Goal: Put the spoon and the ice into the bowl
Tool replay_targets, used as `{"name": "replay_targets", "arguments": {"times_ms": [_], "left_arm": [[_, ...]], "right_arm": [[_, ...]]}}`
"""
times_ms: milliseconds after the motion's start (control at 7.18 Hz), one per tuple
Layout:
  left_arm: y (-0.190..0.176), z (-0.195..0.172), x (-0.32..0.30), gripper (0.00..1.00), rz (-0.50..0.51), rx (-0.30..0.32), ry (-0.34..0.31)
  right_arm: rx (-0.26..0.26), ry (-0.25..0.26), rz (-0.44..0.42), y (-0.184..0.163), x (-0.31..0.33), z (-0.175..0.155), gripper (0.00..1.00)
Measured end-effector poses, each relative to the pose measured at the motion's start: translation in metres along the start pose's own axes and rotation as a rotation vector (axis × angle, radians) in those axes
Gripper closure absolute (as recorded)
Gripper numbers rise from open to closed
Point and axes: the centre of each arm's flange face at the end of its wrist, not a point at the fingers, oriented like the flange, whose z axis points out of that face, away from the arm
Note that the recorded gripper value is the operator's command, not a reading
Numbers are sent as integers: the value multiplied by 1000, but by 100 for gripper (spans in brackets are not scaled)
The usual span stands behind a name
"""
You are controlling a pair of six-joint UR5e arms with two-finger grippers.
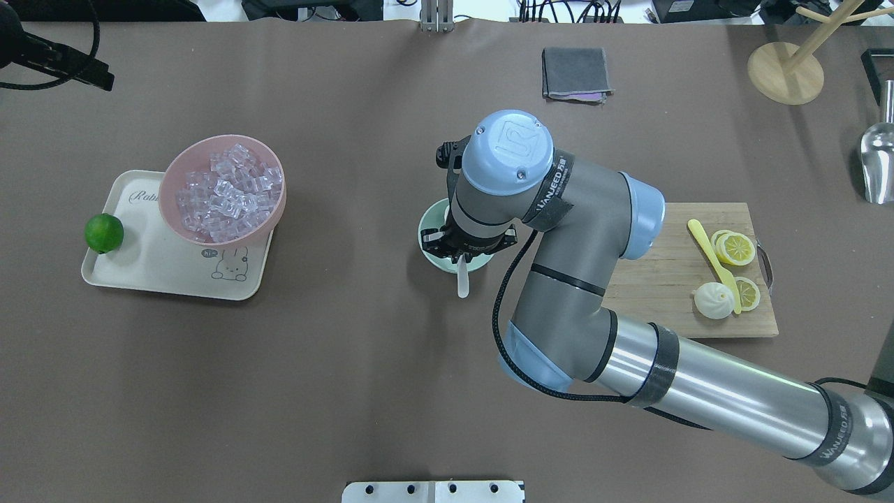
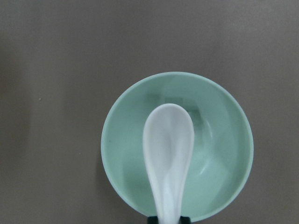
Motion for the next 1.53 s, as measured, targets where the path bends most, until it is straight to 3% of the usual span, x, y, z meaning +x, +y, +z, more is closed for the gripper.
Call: {"name": "replay_targets", "arguments": {"times_ms": [418,696,975,1253,1392,1532], "left_arm": [[3,26,-16,2,-26,-49,-26],[3,33,-21,2,-32,-60,-34],[15,39,-42,2,-61,-86,-61],[49,53,-112,2,-111,-148,-127],[58,49,-156,2,-126,-176,-125],[73,44,-195,2,-156,-210,-78]], "right_arm": [[33,21,-6,-22,5,-7,0],[15,4,-7,-54,55,-33,0],[15,27,-129,-68,166,-63,0],[3,85,-304,-73,280,-79,0],[2,122,-368,-76,335,-88,0],[3,153,-396,-78,372,-96,0]]}}
